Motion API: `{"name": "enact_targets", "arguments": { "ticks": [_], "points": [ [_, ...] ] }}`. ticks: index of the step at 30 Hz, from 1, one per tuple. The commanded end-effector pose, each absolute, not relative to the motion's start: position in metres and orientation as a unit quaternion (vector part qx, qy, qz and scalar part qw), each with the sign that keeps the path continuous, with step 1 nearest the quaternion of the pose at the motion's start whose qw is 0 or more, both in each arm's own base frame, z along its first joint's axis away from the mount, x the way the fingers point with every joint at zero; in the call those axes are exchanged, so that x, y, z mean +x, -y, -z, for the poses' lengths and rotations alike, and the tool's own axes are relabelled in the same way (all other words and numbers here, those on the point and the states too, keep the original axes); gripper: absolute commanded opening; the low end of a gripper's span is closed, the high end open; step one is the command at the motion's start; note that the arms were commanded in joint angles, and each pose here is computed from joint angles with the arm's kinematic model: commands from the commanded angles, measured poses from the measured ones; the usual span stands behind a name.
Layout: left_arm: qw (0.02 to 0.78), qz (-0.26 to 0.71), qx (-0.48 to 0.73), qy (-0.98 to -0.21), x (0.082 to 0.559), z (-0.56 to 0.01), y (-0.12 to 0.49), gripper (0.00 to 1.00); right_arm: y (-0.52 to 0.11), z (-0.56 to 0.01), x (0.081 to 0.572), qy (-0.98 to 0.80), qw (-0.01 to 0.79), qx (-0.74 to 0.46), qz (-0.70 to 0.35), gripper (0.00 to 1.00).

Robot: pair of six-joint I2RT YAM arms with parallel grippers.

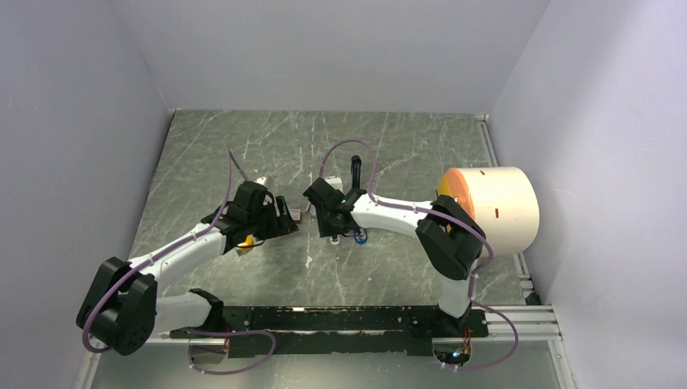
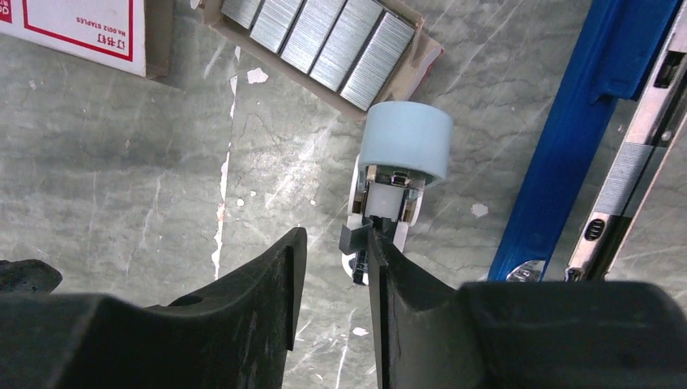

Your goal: Load the staples into the stapler

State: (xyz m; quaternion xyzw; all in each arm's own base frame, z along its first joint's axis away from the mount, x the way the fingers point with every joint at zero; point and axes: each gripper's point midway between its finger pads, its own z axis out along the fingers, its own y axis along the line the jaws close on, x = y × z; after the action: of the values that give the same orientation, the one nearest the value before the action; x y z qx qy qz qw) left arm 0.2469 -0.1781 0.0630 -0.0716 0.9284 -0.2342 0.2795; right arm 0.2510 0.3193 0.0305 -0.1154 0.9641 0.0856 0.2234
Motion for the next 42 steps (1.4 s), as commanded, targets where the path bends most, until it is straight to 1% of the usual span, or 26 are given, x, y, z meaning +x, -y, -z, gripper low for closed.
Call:
{"name": "enact_targets", "arguments": {
  "ticks": [1,13,17,25,34,42],
  "points": [
    [0.296,0.229,-0.072,-0.925,0.255,-0.070,0.176,0.69,-0.316,-0.042,0.257,-0.960,0.246,-0.104,-0.084,0.37],
    [0.296,0.226,-0.072,-0.925,0.255,-0.069,0.175,0.69,-0.309,-0.037,0.260,-0.963,0.247,-0.096,-0.052,0.23],
    [0.294,0.227,-0.072,-0.926,0.255,-0.068,0.175,0.69,-0.307,-0.043,0.262,-0.961,0.255,-0.090,-0.049,0.22],
    [0.295,0.226,-0.071,-0.926,0.255,-0.069,0.175,0.69,-0.308,-0.050,0.263,-0.960,0.261,-0.086,-0.056,0.16],
    [0.296,0.227,-0.072,-0.925,0.256,-0.069,0.176,0.69,-0.307,-0.065,0.266,-0.956,0.274,-0.085,-0.057,0.15],
    [0.297,0.225,-0.072,-0.925,0.257,-0.070,0.175,0.69,-0.308,-0.065,0.266,-0.956,0.273,-0.095,-0.055,0.15]
  ]
}}
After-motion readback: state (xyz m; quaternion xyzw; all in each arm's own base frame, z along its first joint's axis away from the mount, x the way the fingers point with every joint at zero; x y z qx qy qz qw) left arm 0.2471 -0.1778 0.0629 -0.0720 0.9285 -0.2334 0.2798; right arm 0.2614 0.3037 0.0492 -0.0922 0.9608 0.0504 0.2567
